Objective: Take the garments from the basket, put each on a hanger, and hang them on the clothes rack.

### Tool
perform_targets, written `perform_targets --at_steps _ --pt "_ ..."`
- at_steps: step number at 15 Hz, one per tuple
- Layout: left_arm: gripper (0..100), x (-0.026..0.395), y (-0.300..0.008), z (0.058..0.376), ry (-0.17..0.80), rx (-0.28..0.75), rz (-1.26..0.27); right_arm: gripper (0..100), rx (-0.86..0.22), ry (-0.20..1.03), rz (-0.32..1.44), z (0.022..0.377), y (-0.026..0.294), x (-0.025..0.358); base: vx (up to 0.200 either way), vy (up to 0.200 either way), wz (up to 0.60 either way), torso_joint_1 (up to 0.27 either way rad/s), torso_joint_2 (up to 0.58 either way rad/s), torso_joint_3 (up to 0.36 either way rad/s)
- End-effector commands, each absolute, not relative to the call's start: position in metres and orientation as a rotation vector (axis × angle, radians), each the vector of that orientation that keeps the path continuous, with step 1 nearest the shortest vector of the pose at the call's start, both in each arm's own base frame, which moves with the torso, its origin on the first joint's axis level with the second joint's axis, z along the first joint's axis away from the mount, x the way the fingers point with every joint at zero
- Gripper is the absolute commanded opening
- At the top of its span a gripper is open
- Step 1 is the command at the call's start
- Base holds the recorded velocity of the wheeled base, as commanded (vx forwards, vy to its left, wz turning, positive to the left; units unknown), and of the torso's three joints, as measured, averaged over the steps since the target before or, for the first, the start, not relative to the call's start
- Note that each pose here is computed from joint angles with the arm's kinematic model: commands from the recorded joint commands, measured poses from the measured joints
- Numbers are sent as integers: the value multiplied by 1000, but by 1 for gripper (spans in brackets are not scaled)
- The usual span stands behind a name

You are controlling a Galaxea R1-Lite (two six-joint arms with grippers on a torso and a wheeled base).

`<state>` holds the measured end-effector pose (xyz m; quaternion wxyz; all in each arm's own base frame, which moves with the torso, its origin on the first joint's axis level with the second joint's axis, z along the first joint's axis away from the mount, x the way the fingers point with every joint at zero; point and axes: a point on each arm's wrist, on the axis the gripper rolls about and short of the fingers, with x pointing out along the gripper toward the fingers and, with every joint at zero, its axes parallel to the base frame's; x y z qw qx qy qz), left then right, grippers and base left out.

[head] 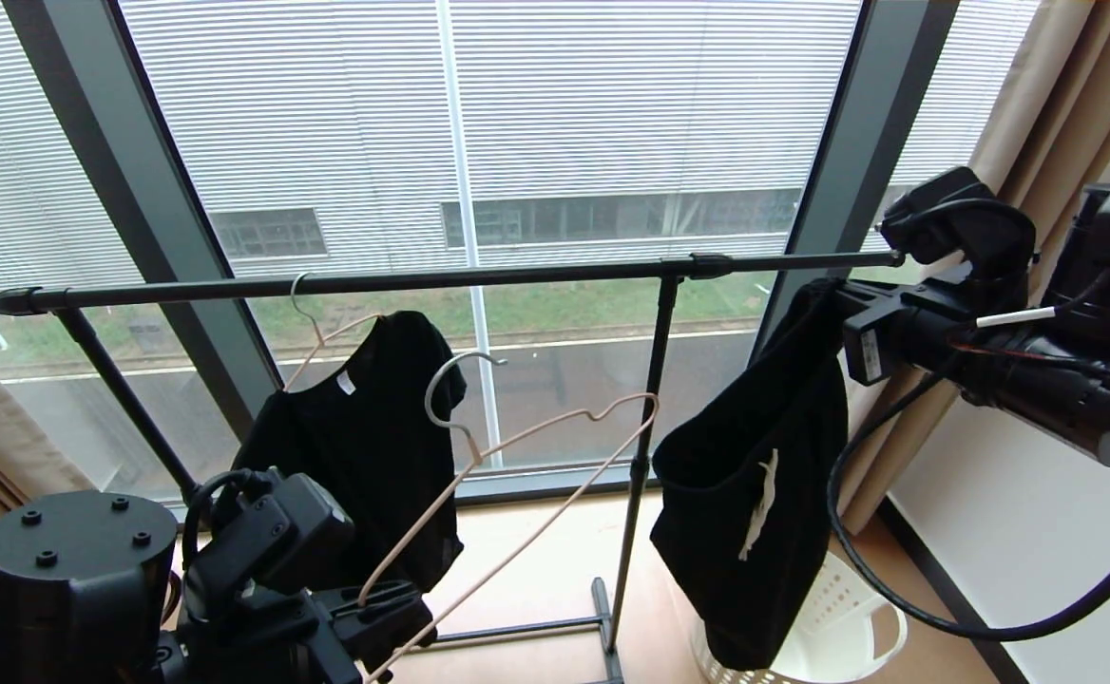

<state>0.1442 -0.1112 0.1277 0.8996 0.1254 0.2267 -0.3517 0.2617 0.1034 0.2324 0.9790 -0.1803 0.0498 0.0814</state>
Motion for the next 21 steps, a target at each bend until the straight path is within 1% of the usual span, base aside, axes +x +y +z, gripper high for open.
perform_targets --at_steps 1,3,5,6,7,8,18,21 --pt "0 141 -111 125 472 273 -739 0 -392 164 184 210 116 268 0 0 0 0 0 0" --pt "0 141 -112 126 455 291 -754 0 -388 131 202 207 129 269 0 0 0 0 0 0" --pt "0 141 -116 127 432 290 -803 0 -399 140 195 202 138 265 0 0 0 0 0 0" --pt "0 141 -116 127 432 290 -803 0 -399 140 195 202 138 265 0 0 0 0 0 0" --pt "0 141 -118 128 425 279 -845 0 -405 143 220 199 146 262 0 0 0 0 0 0" --pt "0 140 -119 127 430 282 -853 0 -406 143 217 199 147 262 0 0 0 0 0 0" --pt "0 143 -122 123 438 283 -852 0 -430 145 283 192 175 241 0 0 0 0 0 0" --pt "0 142 -121 123 428 283 -859 0 -418 133 241 194 179 245 0 0 0 0 0 0"
